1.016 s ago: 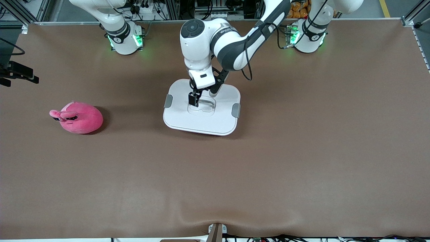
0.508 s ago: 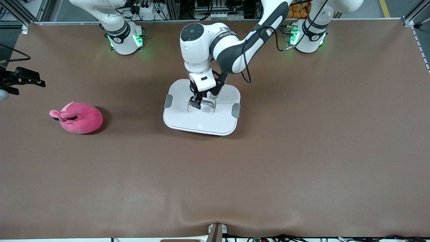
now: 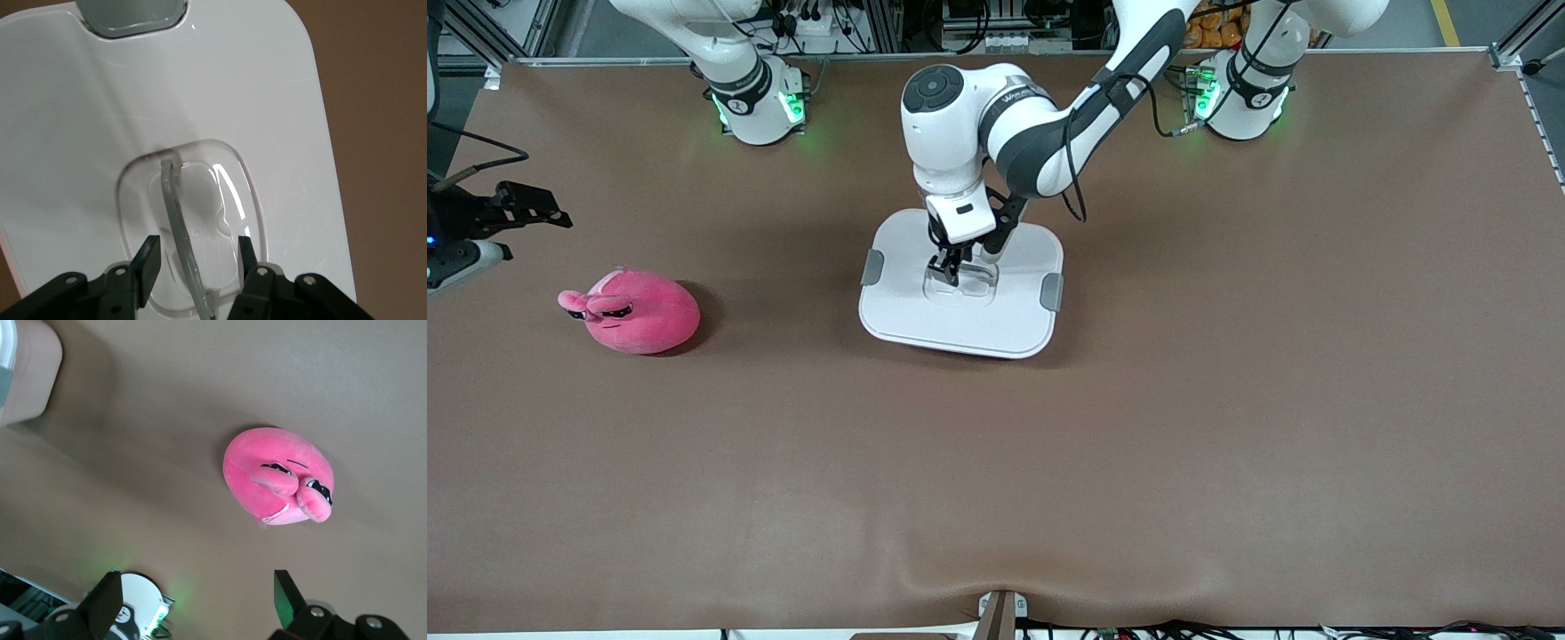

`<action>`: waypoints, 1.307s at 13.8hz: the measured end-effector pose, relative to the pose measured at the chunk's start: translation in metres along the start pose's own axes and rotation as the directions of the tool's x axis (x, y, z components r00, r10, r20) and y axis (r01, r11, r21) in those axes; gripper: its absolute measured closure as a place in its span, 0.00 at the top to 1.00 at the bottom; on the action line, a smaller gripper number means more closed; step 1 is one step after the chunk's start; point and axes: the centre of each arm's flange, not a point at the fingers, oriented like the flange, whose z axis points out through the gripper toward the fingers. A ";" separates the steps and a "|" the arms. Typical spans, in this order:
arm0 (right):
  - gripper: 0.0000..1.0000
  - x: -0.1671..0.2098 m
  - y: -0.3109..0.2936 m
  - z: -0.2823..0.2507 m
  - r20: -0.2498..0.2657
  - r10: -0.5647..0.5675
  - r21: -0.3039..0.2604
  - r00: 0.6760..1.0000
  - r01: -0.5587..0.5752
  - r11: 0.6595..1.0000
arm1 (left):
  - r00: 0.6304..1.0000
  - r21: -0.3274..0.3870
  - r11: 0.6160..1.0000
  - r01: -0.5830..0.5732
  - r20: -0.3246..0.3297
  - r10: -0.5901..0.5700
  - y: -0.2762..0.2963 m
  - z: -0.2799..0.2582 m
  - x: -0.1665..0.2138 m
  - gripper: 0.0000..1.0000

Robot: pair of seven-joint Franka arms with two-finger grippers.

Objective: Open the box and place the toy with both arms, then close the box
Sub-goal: 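Lift the lid with the left gripper while the right gripper reaches the toy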

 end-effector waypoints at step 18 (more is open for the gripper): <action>1.00 0.030 0.054 0.109 0.066 -0.669 -0.058 0.740 0.672 0.738 | 0.999 -0.008 0.999 0.034 0.006 -0.034 0.000 -0.003 -0.003 0.07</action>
